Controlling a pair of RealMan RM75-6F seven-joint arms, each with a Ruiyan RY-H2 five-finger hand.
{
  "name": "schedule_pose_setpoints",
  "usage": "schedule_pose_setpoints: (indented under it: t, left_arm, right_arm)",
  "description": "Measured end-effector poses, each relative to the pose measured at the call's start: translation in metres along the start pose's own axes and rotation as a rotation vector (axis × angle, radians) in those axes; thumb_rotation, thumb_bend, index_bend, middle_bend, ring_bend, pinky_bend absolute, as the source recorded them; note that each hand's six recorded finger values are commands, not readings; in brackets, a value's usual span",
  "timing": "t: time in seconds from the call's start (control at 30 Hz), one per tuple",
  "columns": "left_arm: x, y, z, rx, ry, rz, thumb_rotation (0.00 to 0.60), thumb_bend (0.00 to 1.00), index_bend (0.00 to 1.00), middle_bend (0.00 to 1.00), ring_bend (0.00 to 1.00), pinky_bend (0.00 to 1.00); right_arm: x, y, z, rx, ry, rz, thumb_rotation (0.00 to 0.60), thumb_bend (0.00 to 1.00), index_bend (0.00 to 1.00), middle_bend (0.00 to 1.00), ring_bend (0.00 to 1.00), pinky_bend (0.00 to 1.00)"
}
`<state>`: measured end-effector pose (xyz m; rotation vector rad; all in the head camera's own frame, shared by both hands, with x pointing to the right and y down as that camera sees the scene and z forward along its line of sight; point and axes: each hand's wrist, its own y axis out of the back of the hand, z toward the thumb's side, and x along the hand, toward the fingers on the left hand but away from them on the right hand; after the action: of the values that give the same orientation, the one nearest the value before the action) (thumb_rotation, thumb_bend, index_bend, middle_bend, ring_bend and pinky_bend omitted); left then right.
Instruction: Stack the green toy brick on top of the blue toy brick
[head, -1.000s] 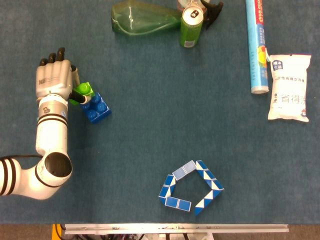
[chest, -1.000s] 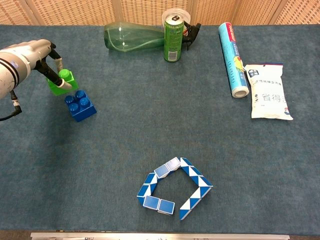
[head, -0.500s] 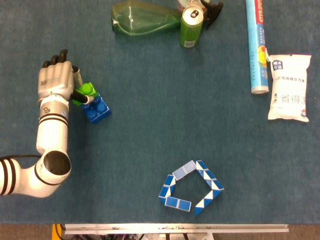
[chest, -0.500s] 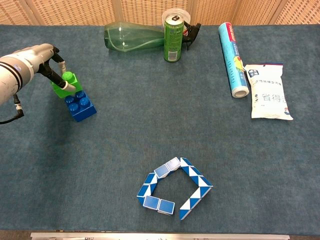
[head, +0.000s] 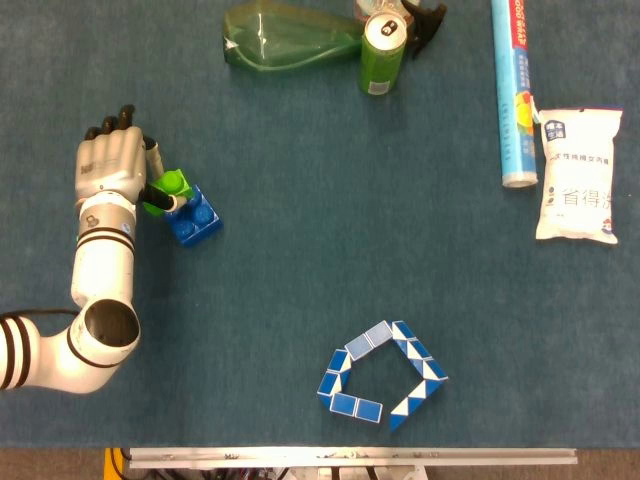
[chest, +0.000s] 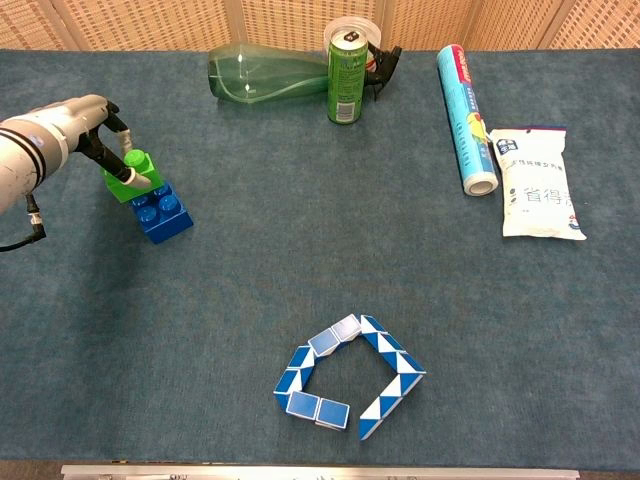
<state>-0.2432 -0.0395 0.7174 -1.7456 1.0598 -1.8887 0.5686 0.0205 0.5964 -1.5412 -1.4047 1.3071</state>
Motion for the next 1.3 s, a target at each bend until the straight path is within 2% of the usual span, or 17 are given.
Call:
schedule_pose_setpoints:
  t: [0.73, 1.3]
  left_arm:
    - [0.002, -0.007, 0.0, -0.015, -0.01, -0.018, 0.6, 0.23, 0.67, 0.0, 0.0, 0.07]
    - [-0.004, -0.011, 0.001, -0.006, -0.04, -0.001, 0.6, 0.23, 0.68, 0.0, 0.0, 0.07]
  right_arm:
    - [0.0, 0.001, 0.0, -0.001, 0.001, -0.004, 0.6, 0.24, 0.43, 0.43, 0.33, 0.41]
    - [0.001, 0.001, 0.001, -0.001, 0.003, -0.005, 0.6, 0.24, 0.43, 0.43, 0.33, 0.41]
